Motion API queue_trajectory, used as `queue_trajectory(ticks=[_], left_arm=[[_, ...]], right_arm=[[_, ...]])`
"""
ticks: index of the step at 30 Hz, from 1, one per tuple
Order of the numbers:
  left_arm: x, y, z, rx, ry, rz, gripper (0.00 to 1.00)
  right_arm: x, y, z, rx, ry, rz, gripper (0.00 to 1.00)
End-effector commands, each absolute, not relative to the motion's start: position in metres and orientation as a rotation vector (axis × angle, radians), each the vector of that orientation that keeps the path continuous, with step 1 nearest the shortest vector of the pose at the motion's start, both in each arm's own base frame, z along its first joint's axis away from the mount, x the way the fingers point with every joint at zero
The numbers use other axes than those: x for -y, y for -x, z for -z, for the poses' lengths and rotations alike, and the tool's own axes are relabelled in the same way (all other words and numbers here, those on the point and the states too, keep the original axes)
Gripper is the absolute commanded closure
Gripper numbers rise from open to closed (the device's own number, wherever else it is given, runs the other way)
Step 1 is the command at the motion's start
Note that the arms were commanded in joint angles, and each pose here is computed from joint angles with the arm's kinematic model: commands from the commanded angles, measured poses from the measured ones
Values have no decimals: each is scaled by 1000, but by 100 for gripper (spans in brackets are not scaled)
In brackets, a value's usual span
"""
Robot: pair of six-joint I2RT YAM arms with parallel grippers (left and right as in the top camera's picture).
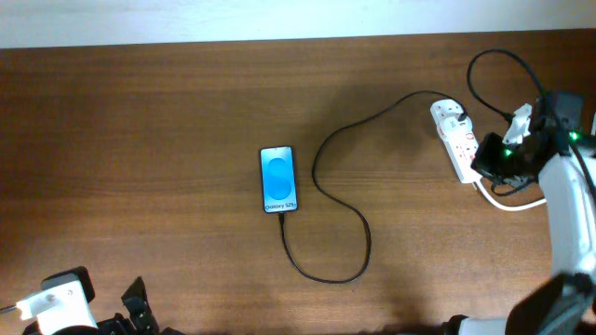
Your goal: Plug charger to phone and switch on socket
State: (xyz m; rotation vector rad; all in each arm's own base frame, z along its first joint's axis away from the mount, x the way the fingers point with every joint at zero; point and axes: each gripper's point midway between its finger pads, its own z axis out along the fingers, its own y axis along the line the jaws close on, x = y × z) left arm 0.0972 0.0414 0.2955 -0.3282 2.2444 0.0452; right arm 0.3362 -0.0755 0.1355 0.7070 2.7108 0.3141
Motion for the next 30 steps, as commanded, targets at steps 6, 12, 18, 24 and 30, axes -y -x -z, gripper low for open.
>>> queue_trajectory(ticks=[6,12,18,24,30], left_arm=[[-59,-90,-289,-2259,321,-184,1],[-59,-91,-290,-2256,324,-189,1],[-59,-91,-290,-2255,324,-185,1],[-59,-91,-290,-2255,324,-185,1],[-59,-91,-290,-2255,324,-185,1]], right_arm=[[100,-427,-114,-2695,-848,-433,96],[119,-435,-69,-2665,-1179,-469,96],[129,-450,-60,-2576,-1269,-509,96],[127,-458,-49,-2557,-1291,-557,96],[111,-465,-28,-2600,-1276,-552,96]])
